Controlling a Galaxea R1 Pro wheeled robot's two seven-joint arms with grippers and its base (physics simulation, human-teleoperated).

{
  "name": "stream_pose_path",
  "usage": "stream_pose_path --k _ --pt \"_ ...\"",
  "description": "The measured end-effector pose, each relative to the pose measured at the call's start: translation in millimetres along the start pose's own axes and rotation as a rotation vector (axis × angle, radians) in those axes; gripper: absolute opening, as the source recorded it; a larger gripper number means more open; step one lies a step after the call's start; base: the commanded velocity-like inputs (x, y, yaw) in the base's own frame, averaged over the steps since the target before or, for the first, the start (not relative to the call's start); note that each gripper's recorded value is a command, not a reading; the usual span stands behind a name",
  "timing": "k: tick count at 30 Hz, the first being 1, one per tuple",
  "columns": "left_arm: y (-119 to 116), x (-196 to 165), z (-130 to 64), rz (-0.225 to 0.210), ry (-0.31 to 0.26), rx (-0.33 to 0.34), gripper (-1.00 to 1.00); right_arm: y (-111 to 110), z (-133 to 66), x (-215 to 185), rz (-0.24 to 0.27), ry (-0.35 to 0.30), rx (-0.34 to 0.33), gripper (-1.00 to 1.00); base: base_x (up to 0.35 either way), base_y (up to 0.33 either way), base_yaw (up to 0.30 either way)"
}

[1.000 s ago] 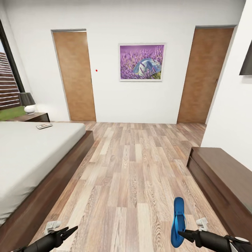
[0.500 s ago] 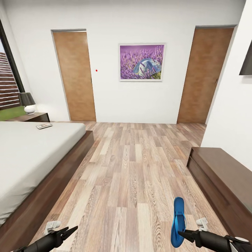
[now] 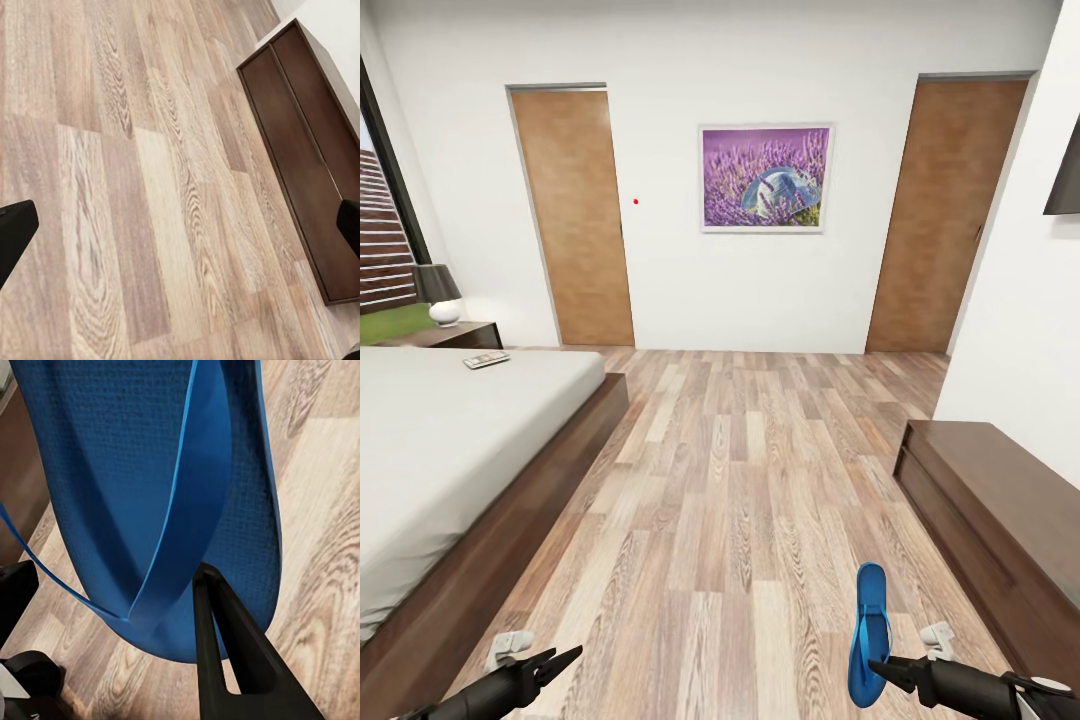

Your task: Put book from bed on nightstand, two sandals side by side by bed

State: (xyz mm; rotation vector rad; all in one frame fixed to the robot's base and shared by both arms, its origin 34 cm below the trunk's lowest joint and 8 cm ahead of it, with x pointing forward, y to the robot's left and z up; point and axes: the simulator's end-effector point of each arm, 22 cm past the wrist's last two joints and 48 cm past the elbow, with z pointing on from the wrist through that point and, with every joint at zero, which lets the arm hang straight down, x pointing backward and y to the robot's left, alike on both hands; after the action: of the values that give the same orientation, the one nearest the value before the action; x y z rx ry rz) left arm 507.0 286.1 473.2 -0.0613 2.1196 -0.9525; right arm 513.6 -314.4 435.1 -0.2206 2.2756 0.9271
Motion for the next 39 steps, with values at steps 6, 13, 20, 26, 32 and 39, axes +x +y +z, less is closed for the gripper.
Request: stream_pose_path --k 6,13,20,26,32,39 --pt "0.0 0.1 0.0 0.000 0.000 0.000 1.00 0.0 0.0 -0.1 0.000 -0.001 0.000 -1.00 0.002 -0.001 0.000" --pt "0.1 -0.1 -0.1 0.000 0.000 -0.001 1.00 0.3 -0.2 -0.2 0.000 0.000 0.000 -1.00 0.222 -0.087 0.000" --pt "0.1 0.1 -0.3 0.000 0.000 -0.001 1.00 0.3 -0.2 -0.2 -0.001 0.000 0.000 -1.00 0.312 -0.022 0.000" --pt "0.3 -0.3 -0.4 0.000 -0.001 -0.002 1.00 0.2 -0.2 0.0 -0.001 0.001 0.000 -1.00 0.321 -0.001 0.000" --pt "0.5 -0.6 -0.5 0.000 -0.002 -0.002 1.00 0.2 -0.2 0.1 -0.001 0.001 0.000 -1.00 0.322 0.000 0.000" --pt "0.8 0.2 -0.4 -0.001 0.000 -0.003 1.00 0.1 0.0 0.7 0.000 0.002 0.000 -1.00 0.323 0.000 0.000"
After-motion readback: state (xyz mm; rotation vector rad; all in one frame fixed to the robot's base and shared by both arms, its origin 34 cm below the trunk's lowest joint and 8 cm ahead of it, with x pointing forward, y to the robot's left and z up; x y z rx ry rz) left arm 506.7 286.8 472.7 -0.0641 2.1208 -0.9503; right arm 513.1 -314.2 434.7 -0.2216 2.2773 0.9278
